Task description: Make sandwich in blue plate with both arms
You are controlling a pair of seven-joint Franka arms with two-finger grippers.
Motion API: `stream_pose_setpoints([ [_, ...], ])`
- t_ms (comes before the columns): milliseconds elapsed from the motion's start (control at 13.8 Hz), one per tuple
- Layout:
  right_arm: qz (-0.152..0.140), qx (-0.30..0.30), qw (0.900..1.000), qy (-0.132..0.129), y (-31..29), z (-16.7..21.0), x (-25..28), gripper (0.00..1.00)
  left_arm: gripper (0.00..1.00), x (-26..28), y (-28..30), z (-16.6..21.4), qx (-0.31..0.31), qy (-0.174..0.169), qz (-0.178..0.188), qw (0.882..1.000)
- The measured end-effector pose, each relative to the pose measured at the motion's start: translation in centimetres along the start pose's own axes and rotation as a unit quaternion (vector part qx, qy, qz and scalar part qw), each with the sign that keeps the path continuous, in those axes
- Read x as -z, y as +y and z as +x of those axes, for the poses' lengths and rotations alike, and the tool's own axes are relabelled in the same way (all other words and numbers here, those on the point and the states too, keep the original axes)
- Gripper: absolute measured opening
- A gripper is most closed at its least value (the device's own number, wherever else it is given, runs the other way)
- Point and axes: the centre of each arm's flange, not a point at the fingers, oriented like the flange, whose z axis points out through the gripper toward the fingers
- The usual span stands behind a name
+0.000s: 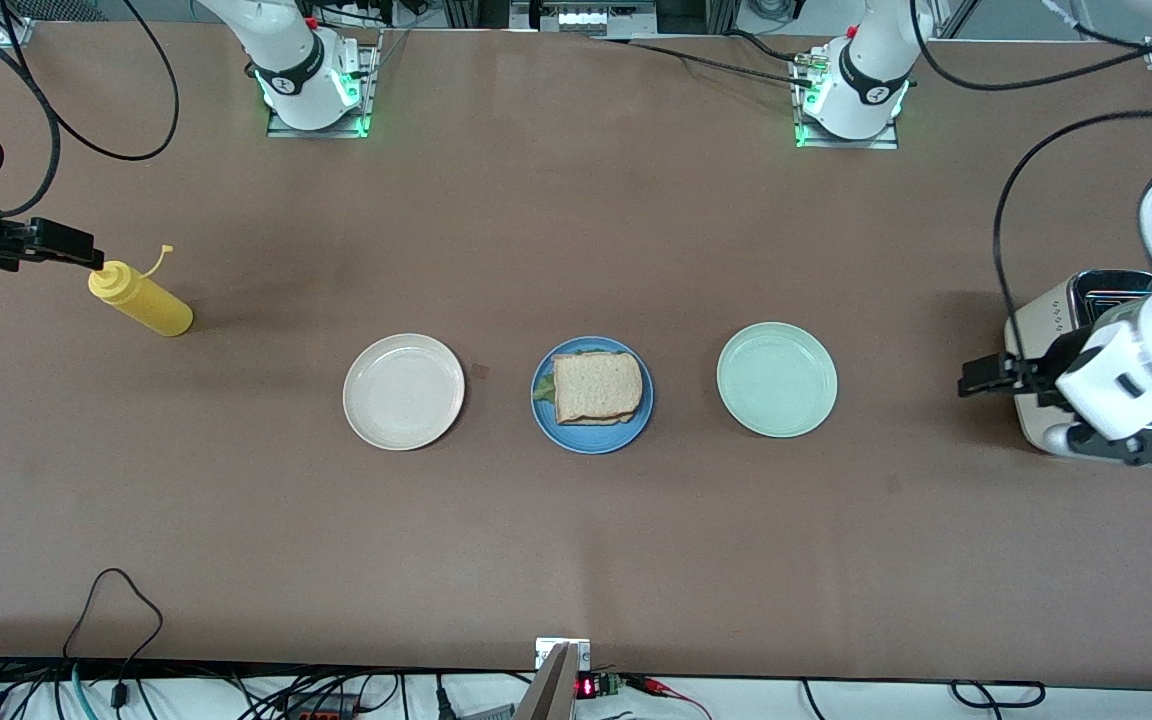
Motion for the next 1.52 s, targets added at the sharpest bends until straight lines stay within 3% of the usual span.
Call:
stream_pose_setpoints([
  [290,0.000,0.002,1.000,0.000,-0.2,0.0,0.0,1.00,1.00,4.3,0.2,-3.7,0.049,-0.002,0.005,0.999],
  [508,0.000,0.002,1.000,0.000,-0.2,0.0,0.0,1.00,1.00,3.9,-0.7,-6.7,0.058,0.018,0.007,0.998],
  [725,0.000,0.001,1.000,0.000,-0.2,0.0,0.0,1.00,1.00,3.8,-0.2,-9.4,0.050,0.015,0.006,0.999],
  [1088,-0.001,0.002,1.000,0.031,-0.3,0.6,0.6,1.00,1.00,5.0,1.0,-11.4,0.039,0.010,0.006,0.999],
  [1523,0.000,0.003,0.999,0.036,-0.3,0.7,0.7,1.00,1.00,5.3,0.7,-12.3,0.040,-0.001,0.022,0.999],
])
